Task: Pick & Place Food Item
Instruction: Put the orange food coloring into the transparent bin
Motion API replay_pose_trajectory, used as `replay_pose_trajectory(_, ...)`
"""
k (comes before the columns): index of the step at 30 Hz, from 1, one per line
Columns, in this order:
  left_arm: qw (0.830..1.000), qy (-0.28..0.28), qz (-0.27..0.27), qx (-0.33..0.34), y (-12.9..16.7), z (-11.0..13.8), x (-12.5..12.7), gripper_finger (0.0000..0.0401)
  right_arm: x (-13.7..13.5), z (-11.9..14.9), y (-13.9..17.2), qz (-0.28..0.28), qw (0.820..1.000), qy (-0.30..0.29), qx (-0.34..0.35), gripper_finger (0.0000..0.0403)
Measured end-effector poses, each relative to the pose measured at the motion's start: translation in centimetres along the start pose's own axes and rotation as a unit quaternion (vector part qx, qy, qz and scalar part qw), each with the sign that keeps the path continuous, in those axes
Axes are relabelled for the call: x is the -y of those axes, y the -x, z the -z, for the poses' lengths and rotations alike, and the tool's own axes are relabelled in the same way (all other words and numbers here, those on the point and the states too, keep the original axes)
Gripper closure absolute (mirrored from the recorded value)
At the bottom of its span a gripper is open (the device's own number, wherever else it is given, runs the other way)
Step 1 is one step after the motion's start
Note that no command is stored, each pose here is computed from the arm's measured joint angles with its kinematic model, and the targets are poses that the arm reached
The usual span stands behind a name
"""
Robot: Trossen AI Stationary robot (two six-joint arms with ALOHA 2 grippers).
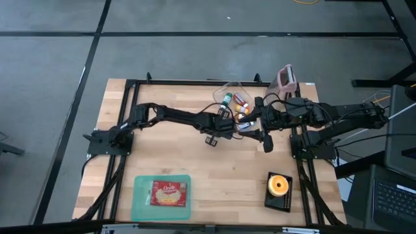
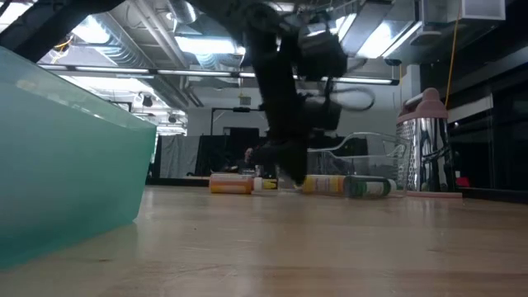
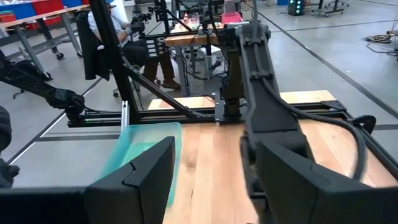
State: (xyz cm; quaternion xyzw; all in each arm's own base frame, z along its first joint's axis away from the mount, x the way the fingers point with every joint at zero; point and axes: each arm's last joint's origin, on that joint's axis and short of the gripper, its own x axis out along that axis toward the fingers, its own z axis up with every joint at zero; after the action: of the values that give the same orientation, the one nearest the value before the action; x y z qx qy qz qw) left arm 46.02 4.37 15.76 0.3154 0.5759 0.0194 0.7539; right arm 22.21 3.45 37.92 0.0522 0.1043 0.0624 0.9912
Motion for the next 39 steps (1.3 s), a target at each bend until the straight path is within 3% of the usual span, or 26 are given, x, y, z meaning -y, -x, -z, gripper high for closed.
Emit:
replay_pose_trajectory(4,0.995,0.025,-0.098,-0.022,1.7,-1.5,0.1,0.0262,-0.2,0.0,0.0,-0.005,1.000,0.001,-0.001,0.0181)
replay_pose_trajectory(6,0.991,0.038,-0.115,-0.051,2.0,-1.1,-0.3,0.0239,-0.4,0.0,0.0,-0.008,1.000,0.003,-0.001,0.0181)
replay_pose_trajectory(11,0.986,0.124,0.035,-0.103,2.1,1.9,-2.1,0.0203,-0.8,0.1,0.0,-0.017,1.000,0.005,-0.002,0.0181)
replay_pose_trajectory(15,0.980,0.116,0.053,-0.153,1.8,3.6,-2.8,0.0180,-1.2,0.1,0.1,-0.026,1.000,0.008,-0.003,0.0181)
replay_pose_trajectory(19,0.980,0.111,0.107,-0.127,1.6,3.9,-3.2,0.0159,-1.5,0.2,0.1,-0.034,0.999,0.020,-0.006,0.0181)
replay_pose_trajectory(27,0.980,0.114,0.106,-0.125,1.3,4.2,-3.7,0.0137,-2.0,0.5,0.1,-0.043,0.999,0.027,-0.018,0.0181)
replay_pose_trajectory(39,0.970,0.176,0.124,-0.115,0.0,6.1,-6.0,0.0136,-2.0,0.7,0.2,-0.044,0.998,0.039,-0.024,0.0181)
